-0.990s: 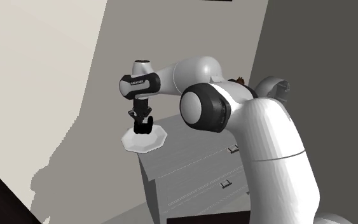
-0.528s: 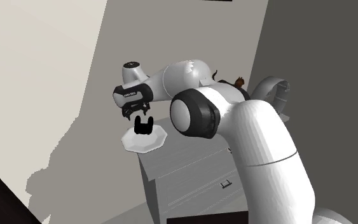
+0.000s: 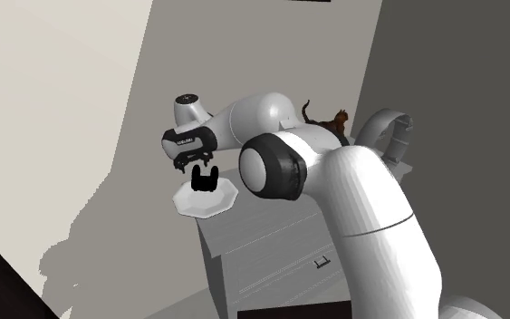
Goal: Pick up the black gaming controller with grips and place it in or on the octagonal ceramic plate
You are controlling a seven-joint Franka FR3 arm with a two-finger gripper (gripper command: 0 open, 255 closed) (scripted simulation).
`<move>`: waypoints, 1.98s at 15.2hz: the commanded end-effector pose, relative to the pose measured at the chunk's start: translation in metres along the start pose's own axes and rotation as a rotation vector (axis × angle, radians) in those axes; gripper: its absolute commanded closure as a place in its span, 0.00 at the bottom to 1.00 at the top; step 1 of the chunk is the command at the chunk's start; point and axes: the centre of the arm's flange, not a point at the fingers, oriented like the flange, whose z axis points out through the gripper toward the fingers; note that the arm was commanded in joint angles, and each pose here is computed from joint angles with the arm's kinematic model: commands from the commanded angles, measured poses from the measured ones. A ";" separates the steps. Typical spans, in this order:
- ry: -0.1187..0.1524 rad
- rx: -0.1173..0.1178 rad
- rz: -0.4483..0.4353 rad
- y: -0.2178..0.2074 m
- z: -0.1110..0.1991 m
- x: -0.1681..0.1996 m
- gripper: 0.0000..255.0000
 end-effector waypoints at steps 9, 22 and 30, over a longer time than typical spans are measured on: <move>-0.014 -0.003 -0.035 0.003 0.018 -0.005 1.00; -0.014 -0.003 -0.034 0.003 -0.023 0.009 1.00; -0.014 -0.003 -0.034 0.004 -0.061 0.022 1.00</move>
